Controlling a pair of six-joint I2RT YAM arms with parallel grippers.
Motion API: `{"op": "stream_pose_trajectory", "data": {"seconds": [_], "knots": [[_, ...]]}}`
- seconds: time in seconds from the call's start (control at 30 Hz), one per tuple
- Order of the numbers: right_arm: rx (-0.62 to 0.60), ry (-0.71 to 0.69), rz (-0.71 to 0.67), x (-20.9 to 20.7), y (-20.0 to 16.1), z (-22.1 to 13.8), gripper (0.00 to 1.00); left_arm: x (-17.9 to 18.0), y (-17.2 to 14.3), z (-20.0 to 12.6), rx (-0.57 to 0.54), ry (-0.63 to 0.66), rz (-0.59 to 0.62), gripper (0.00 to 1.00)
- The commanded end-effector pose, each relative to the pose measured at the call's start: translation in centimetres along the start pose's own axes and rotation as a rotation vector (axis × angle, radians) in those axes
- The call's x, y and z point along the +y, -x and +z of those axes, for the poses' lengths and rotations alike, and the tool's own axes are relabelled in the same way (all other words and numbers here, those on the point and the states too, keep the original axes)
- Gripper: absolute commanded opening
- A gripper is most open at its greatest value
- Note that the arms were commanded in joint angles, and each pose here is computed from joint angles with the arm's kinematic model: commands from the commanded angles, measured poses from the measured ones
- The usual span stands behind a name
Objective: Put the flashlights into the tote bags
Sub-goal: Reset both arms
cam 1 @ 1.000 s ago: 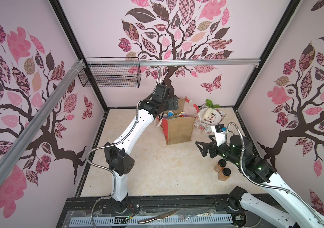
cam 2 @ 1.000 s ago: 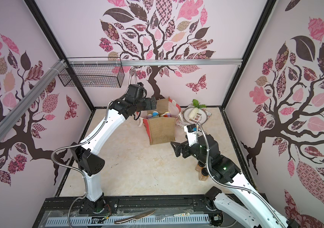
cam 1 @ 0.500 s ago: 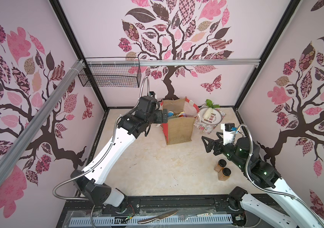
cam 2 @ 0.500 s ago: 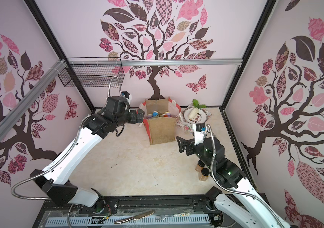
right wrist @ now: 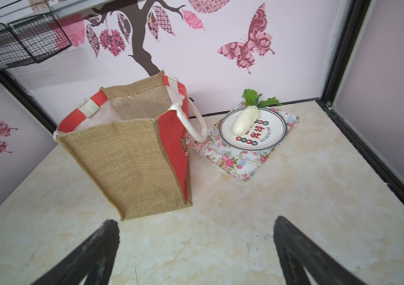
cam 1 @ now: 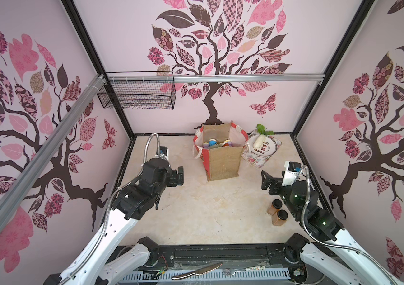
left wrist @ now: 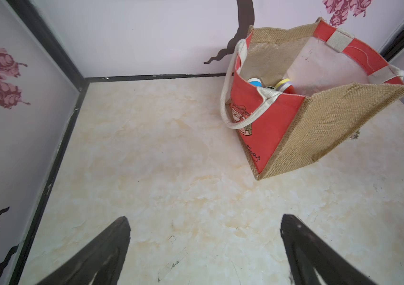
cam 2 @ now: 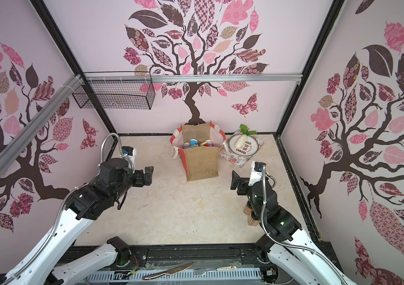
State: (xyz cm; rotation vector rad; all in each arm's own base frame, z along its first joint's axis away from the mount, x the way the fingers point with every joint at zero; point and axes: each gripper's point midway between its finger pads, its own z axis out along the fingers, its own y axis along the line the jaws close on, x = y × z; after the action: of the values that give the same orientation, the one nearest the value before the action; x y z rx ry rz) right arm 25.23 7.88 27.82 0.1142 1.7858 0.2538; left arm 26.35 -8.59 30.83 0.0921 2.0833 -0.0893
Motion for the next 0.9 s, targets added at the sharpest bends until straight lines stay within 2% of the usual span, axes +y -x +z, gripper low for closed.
{"op": "stream_pose_trajectory", "data": {"seconds": [0.0, 0.13, 0.23, 0.33, 0.5, 0.63, 0.87], "knots": [[-0.105, -0.087, 0.042, -2.0, 1.4, -0.7, 1.0, 2.1, -1.6, 0.0, -0.002, 0.068, 0.01, 0.98], [-0.088, -0.129, 0.009, -3.1, -0.5, -0.5, 1.0, 4.9, -4.8, 0.0, 0.038, 0.176, -0.017, 0.98], [-0.088, -0.143, 0.001, -3.6, -1.8, -0.1, 1.0, 5.7, -6.7, 0.2, 0.039, 0.206, 0.003, 0.98], [-0.096, -0.104, -0.051, -3.2, -3.0, 0.3, 1.0, 6.5, -7.3, -0.2, -0.006, 0.232, -0.02, 0.98], [-0.143, -0.169, -0.062, -4.9, -4.7, 0.7, 1.0, 7.8, -8.5, 0.2, -0.057, 0.298, -0.006, 0.98], [-0.152, -0.189, -0.081, -5.8, -5.8, 1.4, 1.0, 8.7, -9.3, 1.2, -0.047, 0.37, 0.03, 0.98], [-0.136, -0.207, -0.098, -7.1, -7.6, 3.1, 1.0, 9.3, -11.1, 4.9, -0.013, 0.401, 0.014, 0.98]]}}
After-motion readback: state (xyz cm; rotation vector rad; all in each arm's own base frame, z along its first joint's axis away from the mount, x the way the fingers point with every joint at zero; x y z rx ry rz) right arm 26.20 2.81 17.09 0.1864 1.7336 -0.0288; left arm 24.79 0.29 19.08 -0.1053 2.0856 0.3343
